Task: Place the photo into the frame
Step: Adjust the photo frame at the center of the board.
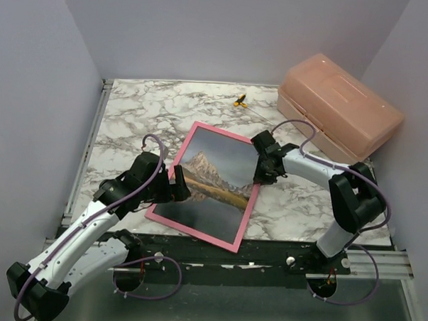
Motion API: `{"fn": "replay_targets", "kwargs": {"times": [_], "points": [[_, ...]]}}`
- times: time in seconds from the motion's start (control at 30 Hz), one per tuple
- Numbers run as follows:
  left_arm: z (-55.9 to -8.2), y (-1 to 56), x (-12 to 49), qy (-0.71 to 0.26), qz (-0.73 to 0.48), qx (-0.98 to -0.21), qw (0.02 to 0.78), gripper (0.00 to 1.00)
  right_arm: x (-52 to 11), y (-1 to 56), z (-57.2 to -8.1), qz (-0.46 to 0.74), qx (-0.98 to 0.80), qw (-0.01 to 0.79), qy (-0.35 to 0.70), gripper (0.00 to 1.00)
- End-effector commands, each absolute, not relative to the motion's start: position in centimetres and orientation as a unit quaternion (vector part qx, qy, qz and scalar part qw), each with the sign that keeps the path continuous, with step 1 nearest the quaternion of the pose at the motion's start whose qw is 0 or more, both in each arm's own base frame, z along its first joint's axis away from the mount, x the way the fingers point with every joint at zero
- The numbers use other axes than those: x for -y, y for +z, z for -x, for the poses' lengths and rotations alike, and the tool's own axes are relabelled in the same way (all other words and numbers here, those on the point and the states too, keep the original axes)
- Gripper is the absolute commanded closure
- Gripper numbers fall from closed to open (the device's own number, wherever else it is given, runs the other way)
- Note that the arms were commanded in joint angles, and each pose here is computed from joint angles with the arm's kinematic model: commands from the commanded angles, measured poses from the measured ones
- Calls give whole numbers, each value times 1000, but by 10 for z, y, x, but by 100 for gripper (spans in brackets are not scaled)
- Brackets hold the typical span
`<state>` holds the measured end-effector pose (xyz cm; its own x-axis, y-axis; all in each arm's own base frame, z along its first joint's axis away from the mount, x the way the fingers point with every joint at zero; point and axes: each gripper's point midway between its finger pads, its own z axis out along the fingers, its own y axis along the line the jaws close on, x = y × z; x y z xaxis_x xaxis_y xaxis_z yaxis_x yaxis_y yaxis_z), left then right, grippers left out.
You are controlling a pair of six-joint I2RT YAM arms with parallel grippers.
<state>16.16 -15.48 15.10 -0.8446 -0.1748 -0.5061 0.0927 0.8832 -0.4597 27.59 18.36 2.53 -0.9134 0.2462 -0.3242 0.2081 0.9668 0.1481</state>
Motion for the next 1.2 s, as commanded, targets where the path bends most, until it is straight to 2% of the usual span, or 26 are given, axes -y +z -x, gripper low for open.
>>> {"fn": "replay_targets", "kwargs": {"times": [0.0,0.27,0.5,0.53,0.6,0.67,0.73,0.97,1.17], "points": [[-168,129,141,-210,32,-941,264,2,-148,22,-302,-23,-976,204,-72,99],[-184,96,118,-159,103,-953,235,2,-136,27,-359,0,-961,237,-140,96],[-200,75,125,-175,114,-952,223,2,-157,24,-363,-2,-976,203,-75,90],[-202,73,128,-178,110,-952,221,2,-158,24,-360,-6,-978,196,-69,73],[-205,69,130,-181,104,-953,219,2,-162,21,-352,-13,-982,181,-47,57],[-208,65,130,-176,107,-955,215,2,-166,23,-346,-24,-984,175,-15,48],[-210,61,133,-177,105,-956,209,2,-168,25,-340,-36,-984,173,12,45],[-211,44,142,-189,100,-959,183,2,-183,30,-313,-61,-980,151,113,44],[-211,34,154,-216,95,-958,166,4,-186,29,-296,-77,-976,141,147,43]]}}
